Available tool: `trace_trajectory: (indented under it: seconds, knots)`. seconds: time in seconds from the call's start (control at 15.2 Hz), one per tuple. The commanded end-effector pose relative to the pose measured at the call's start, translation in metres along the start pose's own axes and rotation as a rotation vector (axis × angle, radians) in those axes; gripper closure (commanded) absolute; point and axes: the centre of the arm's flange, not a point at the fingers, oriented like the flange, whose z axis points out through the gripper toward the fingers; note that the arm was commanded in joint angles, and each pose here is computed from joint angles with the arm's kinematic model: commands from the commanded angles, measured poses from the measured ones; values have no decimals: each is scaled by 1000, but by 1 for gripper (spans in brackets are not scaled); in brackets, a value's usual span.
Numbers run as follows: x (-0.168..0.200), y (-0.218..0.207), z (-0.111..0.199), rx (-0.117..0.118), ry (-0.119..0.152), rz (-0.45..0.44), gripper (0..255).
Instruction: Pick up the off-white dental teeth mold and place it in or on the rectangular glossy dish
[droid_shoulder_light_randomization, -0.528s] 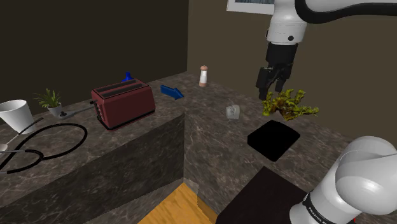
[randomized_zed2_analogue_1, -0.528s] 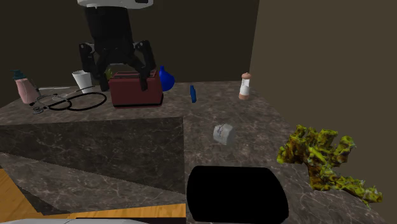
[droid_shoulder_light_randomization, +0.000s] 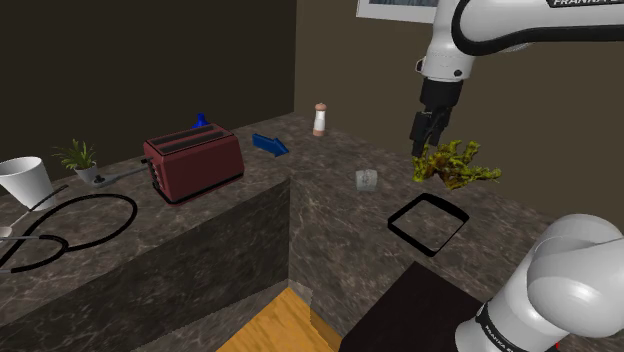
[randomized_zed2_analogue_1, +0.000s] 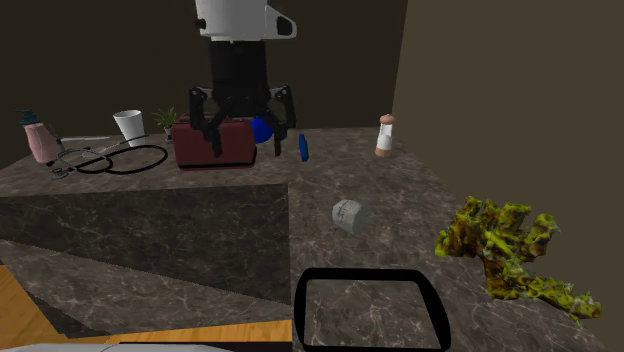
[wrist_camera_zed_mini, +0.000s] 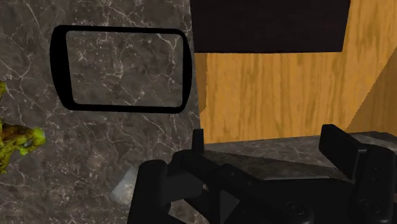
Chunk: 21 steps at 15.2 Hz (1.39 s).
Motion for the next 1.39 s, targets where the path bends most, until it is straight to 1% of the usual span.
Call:
trace_trajectory:
  seconds: [0.0, 0.66, 1.32]
  knots:
    - [9, 26, 10, 14, 1, -52, 0]
    - [74, 137, 68, 85, 2, -293, 0]
    - [163, 226, 133, 157, 3, -533, 0]
